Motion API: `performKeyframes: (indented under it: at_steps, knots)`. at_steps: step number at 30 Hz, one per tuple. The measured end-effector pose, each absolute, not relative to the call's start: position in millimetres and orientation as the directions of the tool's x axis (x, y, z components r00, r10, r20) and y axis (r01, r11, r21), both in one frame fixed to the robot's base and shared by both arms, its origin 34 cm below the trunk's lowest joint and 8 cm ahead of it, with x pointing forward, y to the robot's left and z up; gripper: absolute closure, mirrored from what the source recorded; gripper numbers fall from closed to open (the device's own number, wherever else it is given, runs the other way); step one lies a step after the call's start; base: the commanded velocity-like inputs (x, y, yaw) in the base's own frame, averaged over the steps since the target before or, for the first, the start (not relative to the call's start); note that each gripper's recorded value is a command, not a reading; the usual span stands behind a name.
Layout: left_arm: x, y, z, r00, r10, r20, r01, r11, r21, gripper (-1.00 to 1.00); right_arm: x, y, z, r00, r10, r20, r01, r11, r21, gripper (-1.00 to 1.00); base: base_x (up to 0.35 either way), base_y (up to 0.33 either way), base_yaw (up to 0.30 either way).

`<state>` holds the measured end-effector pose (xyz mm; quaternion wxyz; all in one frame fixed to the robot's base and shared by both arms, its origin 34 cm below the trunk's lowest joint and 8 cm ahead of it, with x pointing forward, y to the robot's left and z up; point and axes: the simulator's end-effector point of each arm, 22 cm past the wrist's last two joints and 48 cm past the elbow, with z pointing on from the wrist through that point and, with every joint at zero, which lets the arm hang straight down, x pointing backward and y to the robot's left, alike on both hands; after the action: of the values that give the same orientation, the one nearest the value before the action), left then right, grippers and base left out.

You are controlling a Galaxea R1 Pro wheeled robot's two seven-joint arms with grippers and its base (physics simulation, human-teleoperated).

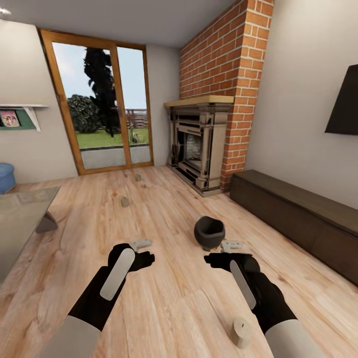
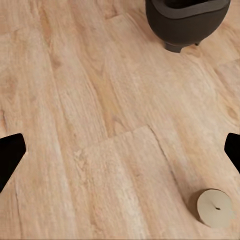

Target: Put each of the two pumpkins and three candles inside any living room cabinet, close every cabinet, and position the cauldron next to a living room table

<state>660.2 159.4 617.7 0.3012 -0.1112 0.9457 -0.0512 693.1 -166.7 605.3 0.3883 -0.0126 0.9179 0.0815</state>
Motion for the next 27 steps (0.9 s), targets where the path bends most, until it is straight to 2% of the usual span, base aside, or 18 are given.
performKeyframes:
  at_steps: [4,8,18,27]
  knots:
    - [660.0,159.3,618.3,-0.793,-0.241,-0.559,-0.179,0.970,-0.164,-1.00,693.0,-166.7,606.0,-0.697,0.041,-0.716,-0.087,0.986,0.140,-1.00,0.239,0.247,0.228]
    - [660.0,159.1,618.5,-0.793,-0.241,-0.559,-0.179,0.970,-0.164,-1.00,692.8,-166.7,606.0,-0.698,0.041,-0.715,-0.087,0.986,0.142,-1.00,0.286,0.190,0.063]
    - [659.9,157.7,618.6,-0.794,-0.239,-0.559,-0.176,0.970,-0.165,-1.00,692.5,-165.9,605.8,-0.699,0.042,-0.714,-0.089,0.985,0.145,-1.00,0.300,0.165,0.005]
    - [659.9,157.7,615.2,-0.797,-0.239,-0.554,-0.177,0.970,-0.164,-1.00,692.4,-165.8,602.3,-0.703,0.042,-0.709,-0.088,0.985,0.146,-1.00,0.298,0.177,-0.067]
